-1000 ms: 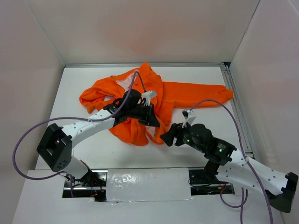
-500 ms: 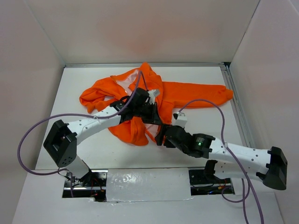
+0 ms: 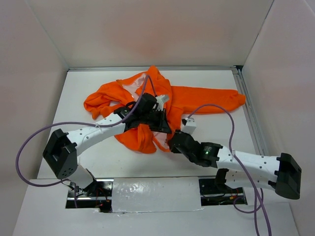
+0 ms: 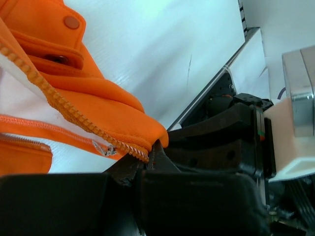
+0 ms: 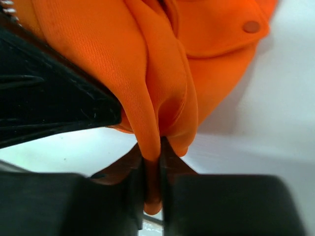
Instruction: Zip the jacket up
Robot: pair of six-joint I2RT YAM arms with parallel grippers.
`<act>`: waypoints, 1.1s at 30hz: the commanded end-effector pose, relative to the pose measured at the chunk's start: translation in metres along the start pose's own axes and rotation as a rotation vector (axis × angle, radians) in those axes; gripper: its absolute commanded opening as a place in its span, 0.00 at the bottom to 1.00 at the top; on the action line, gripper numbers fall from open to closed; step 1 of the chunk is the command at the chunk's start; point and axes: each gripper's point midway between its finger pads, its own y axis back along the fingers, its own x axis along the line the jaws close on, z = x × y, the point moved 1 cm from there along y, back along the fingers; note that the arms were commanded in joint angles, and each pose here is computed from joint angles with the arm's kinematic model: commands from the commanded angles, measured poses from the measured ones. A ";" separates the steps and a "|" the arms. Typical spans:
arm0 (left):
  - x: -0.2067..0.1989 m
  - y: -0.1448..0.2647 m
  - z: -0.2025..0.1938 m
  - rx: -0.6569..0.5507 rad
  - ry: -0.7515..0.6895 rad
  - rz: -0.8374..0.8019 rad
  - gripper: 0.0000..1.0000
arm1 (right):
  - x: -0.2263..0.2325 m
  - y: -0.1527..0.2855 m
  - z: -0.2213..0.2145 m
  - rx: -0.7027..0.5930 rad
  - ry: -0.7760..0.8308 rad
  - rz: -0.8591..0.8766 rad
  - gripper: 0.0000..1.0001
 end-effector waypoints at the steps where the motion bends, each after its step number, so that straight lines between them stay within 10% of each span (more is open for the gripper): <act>1: -0.031 0.024 0.023 -0.098 -0.052 -0.068 0.00 | 0.002 0.001 -0.003 -0.004 0.061 0.096 0.15; 9: -0.007 0.042 0.044 -0.194 -0.101 0.027 0.00 | -0.052 0.009 0.013 -0.072 0.175 0.103 0.00; 16: -0.019 0.041 0.064 -0.202 -0.197 -0.005 0.03 | -0.011 0.032 0.030 -0.053 0.466 0.522 0.00; 20: -0.020 0.023 0.065 -0.142 -0.273 -0.052 0.99 | -0.008 0.013 0.038 0.048 0.442 0.465 0.00; 33: 0.010 0.034 -0.012 -0.091 -0.308 -0.211 0.99 | 0.007 0.030 0.077 0.020 0.117 0.466 0.00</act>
